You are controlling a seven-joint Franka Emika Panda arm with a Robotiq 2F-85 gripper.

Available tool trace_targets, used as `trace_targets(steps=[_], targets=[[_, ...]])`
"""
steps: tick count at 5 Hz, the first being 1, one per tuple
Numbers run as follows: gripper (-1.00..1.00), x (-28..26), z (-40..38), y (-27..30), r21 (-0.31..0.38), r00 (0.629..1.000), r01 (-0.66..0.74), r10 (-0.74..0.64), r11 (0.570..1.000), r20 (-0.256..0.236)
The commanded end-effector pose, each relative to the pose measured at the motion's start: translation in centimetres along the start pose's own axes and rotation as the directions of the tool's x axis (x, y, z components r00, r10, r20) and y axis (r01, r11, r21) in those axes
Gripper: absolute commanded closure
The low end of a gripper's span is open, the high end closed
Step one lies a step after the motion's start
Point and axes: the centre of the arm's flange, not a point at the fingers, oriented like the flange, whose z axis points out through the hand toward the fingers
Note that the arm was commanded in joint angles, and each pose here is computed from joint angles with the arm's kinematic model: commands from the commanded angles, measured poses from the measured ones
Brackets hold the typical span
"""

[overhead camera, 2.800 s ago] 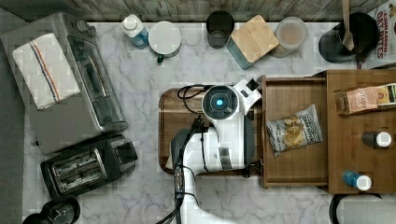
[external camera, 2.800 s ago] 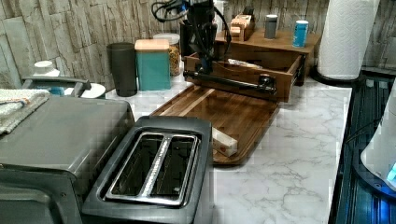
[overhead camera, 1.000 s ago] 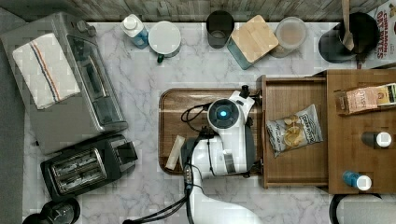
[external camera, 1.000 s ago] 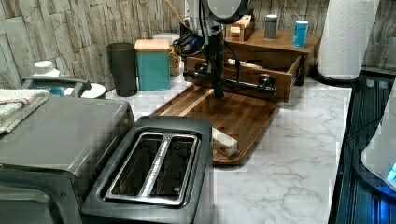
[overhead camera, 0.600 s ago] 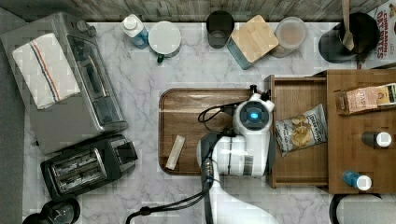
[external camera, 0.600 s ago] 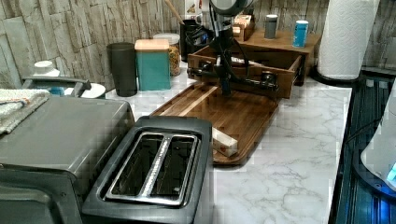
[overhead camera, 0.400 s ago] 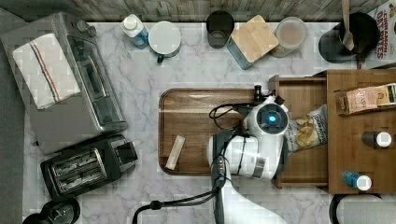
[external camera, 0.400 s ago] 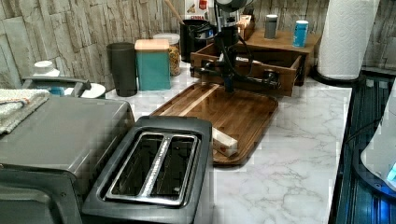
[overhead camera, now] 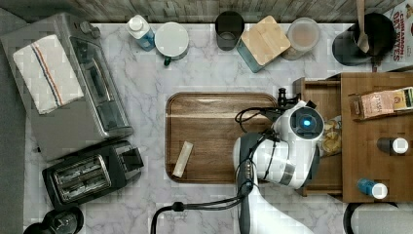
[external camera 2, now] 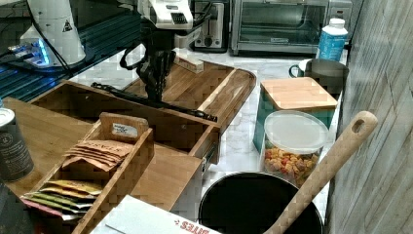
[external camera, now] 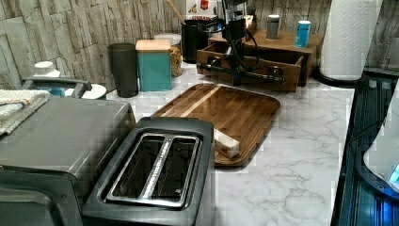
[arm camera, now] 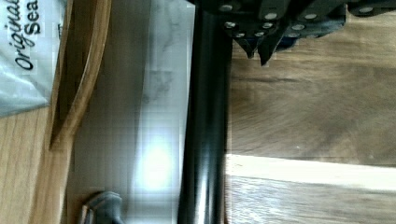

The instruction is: Close the drawer.

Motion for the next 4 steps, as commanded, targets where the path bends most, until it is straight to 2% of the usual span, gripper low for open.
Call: trace_targets(steps=[1, 2, 3, 4], targets=[[1.00, -0.4, -6.9, 21.6, -0.089, 0.977, 0.095, -0.110, 0.991, -0.182], [1.00, -1.1, -7.9, 23.5, -0.106, 0.979, 0.093, -0.110, 0.990, -0.173], [1.00, -3.1, -9.2, 25.2, -0.148, 0.973, 0.075, -0.105, 0.986, -0.205], [1.00, -3.7, -10.4, 25.5, -0.184, 0.982, 0.039, -0.072, 0.982, -0.176]])
